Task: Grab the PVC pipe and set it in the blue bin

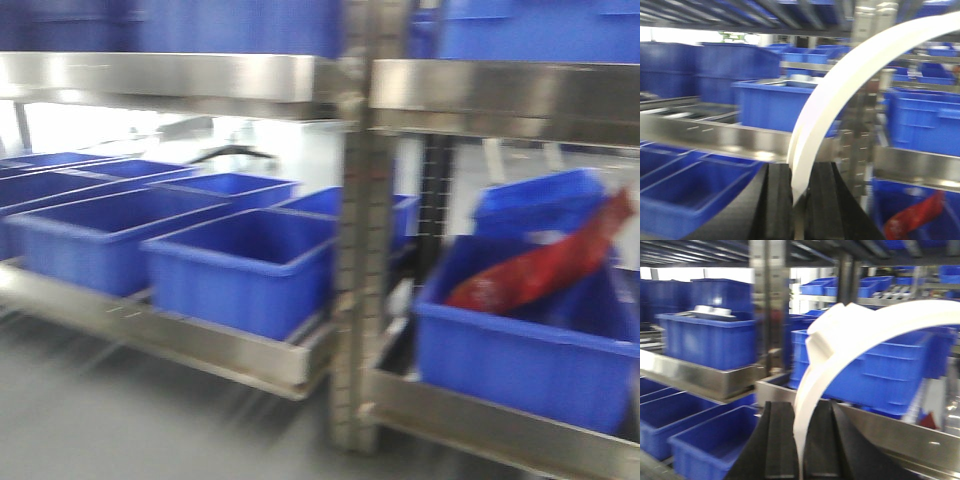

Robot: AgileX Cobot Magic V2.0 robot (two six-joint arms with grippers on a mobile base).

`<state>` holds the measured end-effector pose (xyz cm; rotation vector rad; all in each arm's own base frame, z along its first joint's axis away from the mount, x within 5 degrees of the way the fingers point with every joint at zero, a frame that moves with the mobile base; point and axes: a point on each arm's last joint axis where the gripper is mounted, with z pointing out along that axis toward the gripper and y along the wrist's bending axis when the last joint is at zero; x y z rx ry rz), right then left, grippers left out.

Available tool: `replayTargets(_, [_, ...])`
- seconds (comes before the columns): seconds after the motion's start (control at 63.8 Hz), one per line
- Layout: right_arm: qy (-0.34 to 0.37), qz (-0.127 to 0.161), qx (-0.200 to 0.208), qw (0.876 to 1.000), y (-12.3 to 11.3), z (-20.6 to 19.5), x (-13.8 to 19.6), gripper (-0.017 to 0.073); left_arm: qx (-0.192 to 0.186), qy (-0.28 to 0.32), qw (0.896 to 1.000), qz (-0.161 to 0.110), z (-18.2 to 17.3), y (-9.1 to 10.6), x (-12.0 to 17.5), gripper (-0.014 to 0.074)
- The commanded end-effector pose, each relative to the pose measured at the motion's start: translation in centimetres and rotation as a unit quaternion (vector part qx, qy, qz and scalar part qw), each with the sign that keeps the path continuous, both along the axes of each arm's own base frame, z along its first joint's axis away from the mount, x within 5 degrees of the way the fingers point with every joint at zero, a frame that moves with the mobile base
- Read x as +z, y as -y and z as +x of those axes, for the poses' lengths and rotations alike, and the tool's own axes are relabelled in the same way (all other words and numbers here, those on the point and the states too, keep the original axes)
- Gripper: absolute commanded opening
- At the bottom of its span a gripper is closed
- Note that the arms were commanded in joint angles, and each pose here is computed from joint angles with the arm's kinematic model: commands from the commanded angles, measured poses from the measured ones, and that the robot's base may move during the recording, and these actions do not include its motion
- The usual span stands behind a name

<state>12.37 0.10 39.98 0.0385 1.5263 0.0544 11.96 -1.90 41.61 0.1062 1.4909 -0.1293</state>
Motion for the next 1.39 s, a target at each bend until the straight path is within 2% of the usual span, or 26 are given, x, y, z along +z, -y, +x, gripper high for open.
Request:
replayTargets(0.0, [0.017, -0.007, -0.002, 1.0, 0.04, -0.16, 0.32, -0.0168, 0.0, 0.018, 1.0, -0.003, -0.21, -0.04, 0.46, -0.0092])
replayTargets(1.378, [0.017, -0.007, -0.002, 1.0, 0.04, -0.16, 0.32, -0.0168, 0.0, 0.018, 1.0, -0.003, -0.21, -0.04, 0.46, -0.0092])
